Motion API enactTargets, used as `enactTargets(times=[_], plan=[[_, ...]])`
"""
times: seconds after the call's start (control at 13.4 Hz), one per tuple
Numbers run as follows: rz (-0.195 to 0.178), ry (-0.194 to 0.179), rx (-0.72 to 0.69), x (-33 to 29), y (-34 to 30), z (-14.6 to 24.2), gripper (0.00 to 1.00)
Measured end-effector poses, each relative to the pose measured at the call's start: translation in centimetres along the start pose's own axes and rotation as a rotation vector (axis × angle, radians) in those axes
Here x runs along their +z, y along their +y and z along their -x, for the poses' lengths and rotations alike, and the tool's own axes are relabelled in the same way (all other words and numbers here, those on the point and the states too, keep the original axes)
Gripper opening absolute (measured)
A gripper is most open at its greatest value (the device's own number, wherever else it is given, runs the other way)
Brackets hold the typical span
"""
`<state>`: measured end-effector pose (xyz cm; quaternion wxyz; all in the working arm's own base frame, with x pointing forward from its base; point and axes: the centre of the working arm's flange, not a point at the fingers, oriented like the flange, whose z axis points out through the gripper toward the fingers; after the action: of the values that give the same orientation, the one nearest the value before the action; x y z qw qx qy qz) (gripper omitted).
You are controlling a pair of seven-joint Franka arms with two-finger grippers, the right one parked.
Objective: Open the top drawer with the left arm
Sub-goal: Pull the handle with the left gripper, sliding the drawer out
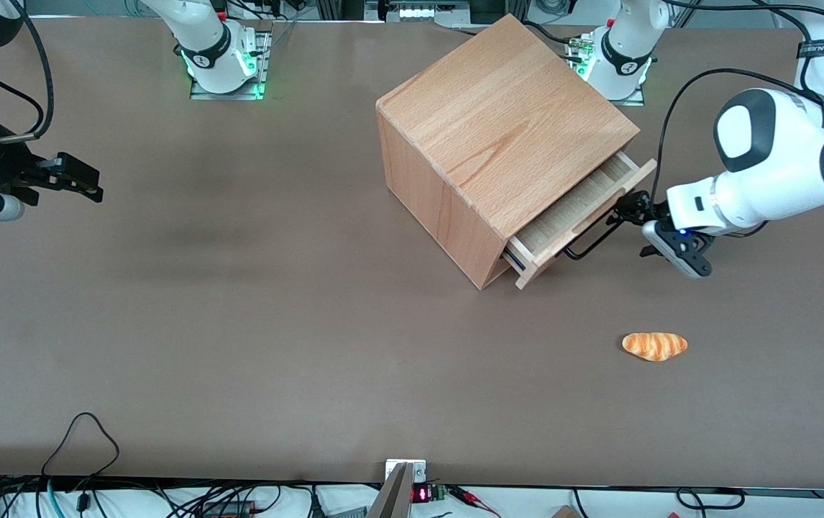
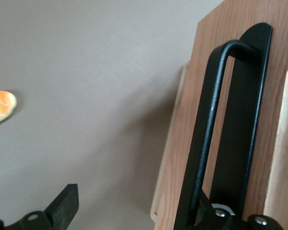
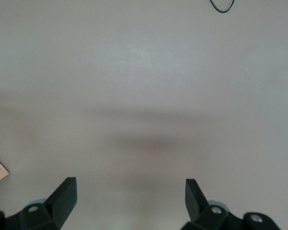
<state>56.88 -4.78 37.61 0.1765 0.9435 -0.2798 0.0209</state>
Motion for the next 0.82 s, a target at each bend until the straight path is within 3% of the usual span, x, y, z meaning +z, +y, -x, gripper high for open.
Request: enactTargets(times=[0.37, 0.82], plan=[[-0.044, 0.065, -0.04, -1.5, -2.6, 0.1, 1.0], [-0.069, 0.1, -0.052, -3.0, -4.2, -0.3, 1.0]])
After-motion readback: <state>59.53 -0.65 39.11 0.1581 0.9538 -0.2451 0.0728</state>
